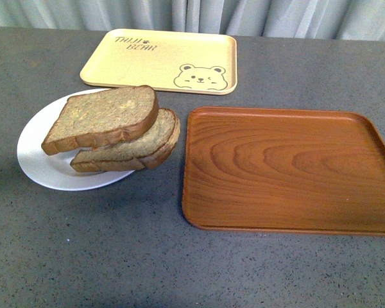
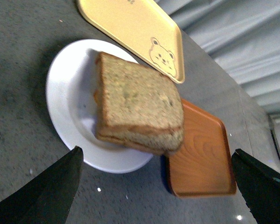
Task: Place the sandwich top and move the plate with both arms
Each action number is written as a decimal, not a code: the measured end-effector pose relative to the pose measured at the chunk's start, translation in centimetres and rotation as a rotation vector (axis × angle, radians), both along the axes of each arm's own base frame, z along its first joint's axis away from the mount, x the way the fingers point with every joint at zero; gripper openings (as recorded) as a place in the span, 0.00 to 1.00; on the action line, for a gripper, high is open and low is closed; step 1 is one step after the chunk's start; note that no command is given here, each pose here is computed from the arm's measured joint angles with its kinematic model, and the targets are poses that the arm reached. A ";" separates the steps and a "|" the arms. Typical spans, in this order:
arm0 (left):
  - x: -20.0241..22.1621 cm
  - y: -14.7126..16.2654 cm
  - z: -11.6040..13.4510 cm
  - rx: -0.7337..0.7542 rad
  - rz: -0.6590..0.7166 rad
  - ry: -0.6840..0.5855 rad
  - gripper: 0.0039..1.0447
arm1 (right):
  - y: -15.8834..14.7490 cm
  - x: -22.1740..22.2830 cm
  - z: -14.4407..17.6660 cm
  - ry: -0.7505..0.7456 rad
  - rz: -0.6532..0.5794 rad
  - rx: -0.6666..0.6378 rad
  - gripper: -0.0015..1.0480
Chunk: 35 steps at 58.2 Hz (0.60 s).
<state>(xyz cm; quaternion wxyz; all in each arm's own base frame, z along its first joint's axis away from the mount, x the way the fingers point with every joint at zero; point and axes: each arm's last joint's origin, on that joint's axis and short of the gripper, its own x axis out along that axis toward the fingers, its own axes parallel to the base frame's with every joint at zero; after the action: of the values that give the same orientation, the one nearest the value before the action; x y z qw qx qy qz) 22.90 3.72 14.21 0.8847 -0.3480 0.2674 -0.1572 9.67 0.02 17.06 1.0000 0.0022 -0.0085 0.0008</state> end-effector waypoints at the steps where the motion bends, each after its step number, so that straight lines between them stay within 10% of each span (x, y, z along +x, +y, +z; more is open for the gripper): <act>1: 0.6 0.1 -0.4 -0.010 0.009 0.015 0.92 | 0.0 0.0 0.0 0.000 0.000 0.000 0.55; 15: 5.1 0.1 -5.3 -0.066 0.063 0.165 0.92 | 0.0 0.0 0.0 -0.001 0.000 0.000 0.93; 35: 7.0 -0.7 -9.0 -0.116 0.104 0.263 0.92 | 0.0 0.0 0.0 -0.001 0.000 0.000 0.91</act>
<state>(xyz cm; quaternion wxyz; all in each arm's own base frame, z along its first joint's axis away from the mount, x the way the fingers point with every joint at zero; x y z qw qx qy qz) 29.92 2.98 5.20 0.8275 -0.4294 0.3529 -0.0794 9.67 0.02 17.07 1.0000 0.0022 -0.0089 0.0008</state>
